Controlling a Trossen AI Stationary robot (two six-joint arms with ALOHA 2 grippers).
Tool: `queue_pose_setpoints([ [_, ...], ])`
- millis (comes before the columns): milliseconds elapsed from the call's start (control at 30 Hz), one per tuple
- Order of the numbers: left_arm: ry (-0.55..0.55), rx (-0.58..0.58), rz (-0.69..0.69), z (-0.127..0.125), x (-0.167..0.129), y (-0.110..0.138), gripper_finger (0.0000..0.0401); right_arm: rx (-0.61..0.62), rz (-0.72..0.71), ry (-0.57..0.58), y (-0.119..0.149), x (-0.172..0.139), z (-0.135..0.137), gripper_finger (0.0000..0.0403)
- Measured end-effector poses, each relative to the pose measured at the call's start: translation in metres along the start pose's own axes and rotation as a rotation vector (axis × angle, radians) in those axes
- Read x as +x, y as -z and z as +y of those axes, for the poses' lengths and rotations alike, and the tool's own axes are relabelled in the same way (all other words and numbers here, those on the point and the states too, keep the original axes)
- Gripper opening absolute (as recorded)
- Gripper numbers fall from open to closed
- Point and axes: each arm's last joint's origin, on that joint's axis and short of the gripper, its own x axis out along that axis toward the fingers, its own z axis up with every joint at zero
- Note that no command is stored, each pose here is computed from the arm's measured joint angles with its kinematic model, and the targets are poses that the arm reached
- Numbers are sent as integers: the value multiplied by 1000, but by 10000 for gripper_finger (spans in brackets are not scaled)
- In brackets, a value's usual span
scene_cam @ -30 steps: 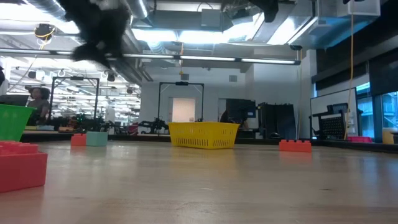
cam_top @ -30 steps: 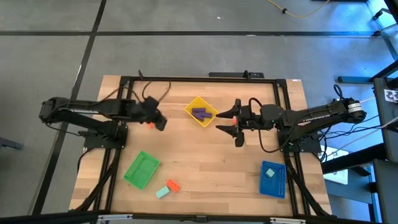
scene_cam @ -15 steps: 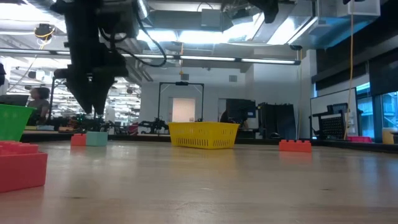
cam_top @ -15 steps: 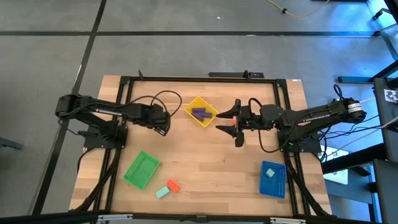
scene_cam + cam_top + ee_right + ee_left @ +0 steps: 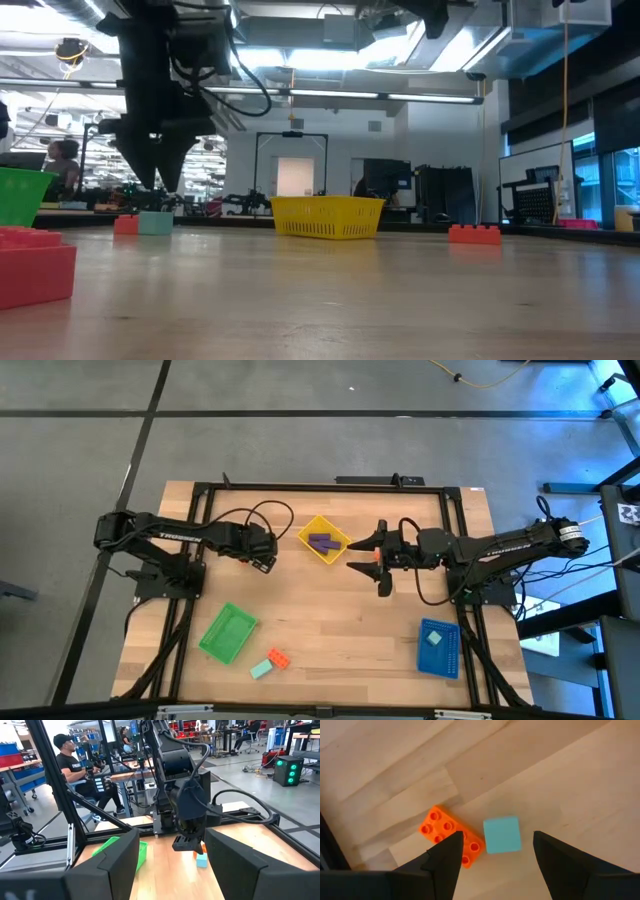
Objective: Sort & place blocks by color
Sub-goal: Put the top light blue block into the blue bin
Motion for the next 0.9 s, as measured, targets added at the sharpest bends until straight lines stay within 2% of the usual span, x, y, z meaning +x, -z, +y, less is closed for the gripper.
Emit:
queue_pose_setpoints([
  [300, 3, -60, -18, 1, 5, -8, 242, -4, 6, 1, 1, 0, 0, 229],
  [900, -25, -46, 113, -17, 43, -3, 242, -8, 25, 4, 2, 0, 0, 229],
])
